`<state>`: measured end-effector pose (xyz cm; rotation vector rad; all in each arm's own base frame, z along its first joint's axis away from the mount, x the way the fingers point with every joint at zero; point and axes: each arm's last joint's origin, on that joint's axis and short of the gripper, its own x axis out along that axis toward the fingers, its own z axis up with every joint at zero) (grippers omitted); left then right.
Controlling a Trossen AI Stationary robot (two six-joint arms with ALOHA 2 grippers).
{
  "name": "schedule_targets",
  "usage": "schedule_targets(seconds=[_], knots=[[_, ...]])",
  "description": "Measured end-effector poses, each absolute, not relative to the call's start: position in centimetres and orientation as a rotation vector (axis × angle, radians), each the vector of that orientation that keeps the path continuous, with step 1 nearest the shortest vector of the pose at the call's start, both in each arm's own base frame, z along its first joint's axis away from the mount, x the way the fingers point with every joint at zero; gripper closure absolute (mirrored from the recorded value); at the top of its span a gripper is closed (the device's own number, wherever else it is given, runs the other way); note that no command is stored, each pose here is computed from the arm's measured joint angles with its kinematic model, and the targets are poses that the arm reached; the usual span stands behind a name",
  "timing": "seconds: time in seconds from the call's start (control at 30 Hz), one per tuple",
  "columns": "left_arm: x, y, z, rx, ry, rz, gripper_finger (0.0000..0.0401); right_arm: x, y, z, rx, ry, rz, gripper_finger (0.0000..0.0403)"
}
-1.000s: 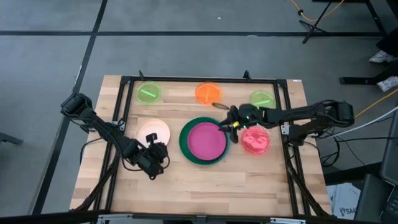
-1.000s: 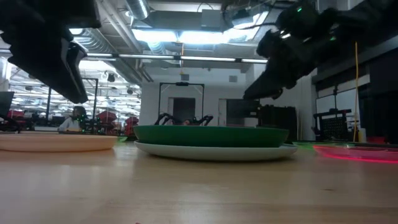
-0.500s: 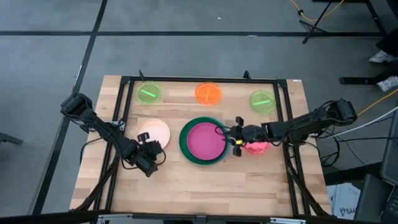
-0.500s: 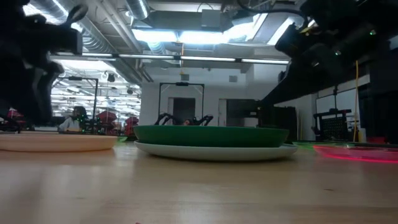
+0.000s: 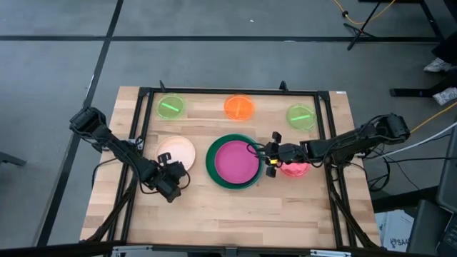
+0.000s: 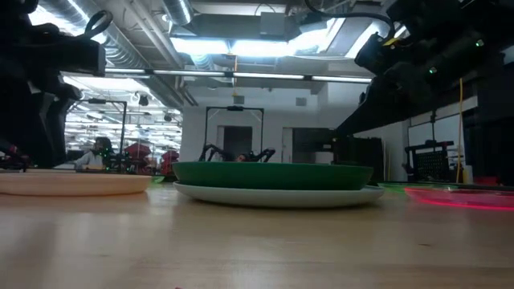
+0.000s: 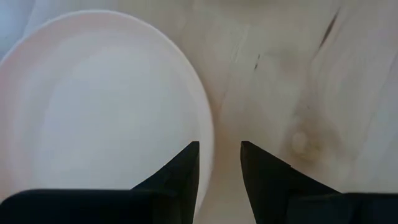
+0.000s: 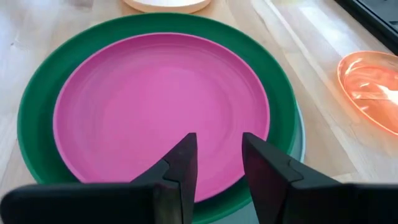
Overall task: Stack plastic plates
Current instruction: Stack the light pink plate on top of the pink plate
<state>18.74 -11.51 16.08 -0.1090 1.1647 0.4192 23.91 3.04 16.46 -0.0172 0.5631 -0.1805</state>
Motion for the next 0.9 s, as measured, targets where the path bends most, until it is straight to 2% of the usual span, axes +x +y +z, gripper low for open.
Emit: schedule_targets(seconds=[0.5,0.9], knots=[[17.5,-10.5,12.9,-0.136,1.151,0.415,0.0295,24.1,3.1,16.7,-0.006,0.531,-0.182,0.0285],[17.5,-10.5,12.8,-0.101,1.143,0.395,0.039,24.1,3.1,16.8,-0.026,0.524,-0.155,0.0285]])
